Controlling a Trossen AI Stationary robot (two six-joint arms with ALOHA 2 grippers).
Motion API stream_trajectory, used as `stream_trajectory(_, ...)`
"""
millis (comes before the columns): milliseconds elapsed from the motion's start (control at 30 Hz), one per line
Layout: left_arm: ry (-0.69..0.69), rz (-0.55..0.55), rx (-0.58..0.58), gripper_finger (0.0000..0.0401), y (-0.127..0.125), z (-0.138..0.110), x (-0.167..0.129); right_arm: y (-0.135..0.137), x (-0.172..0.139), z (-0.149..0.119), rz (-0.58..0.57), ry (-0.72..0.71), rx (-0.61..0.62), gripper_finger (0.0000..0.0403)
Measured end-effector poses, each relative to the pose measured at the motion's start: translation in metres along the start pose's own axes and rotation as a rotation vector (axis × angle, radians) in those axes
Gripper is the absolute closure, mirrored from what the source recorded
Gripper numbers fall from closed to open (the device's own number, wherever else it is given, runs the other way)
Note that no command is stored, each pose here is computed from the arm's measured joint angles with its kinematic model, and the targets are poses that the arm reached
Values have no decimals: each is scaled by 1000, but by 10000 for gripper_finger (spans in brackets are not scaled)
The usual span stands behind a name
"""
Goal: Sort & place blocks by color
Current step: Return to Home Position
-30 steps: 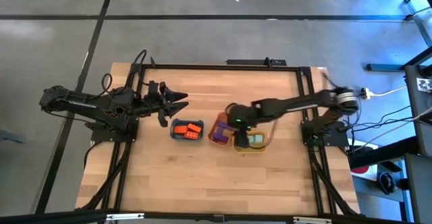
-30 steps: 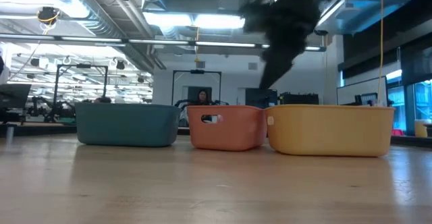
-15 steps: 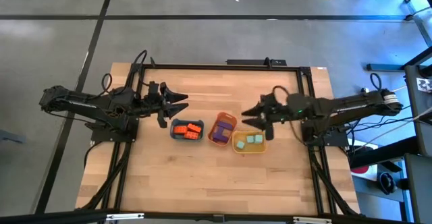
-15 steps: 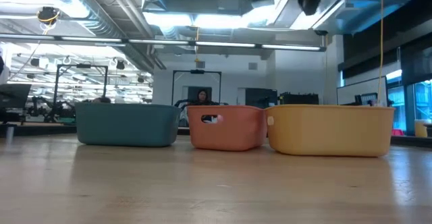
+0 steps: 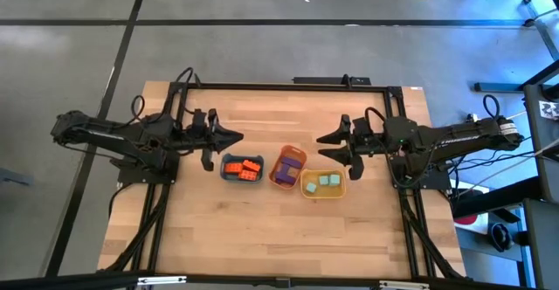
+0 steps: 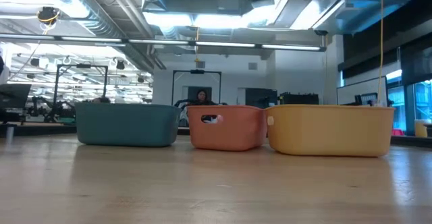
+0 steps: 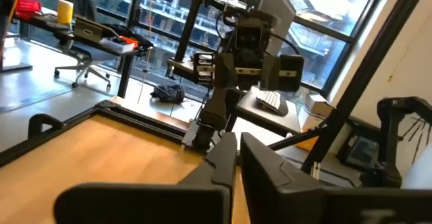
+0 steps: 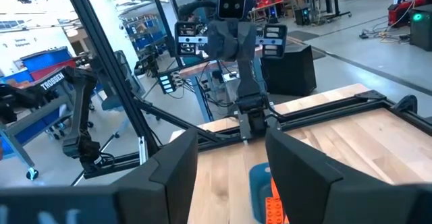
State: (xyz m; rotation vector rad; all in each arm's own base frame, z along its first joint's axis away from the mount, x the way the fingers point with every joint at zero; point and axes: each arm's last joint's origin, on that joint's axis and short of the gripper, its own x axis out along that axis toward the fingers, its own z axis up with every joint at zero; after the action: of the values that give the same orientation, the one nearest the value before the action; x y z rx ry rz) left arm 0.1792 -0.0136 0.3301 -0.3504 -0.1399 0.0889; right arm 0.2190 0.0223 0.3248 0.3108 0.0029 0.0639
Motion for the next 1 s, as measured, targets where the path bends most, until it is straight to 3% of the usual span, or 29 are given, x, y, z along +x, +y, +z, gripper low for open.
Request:
stream_trajectory(333, -23, 10, 22, 401, 4, 10, -14, 0, 0, 0, 1, 0, -2, 224)
stream_trajectory(733, -48, 80, 92, 401, 20, 28, -62, 0, 0, 0, 2, -1, 2, 224)
stream_trajectory(1000, -141, 49, 24, 401, 32, -2, -79, 0, 0, 0, 3, -2, 2, 224)
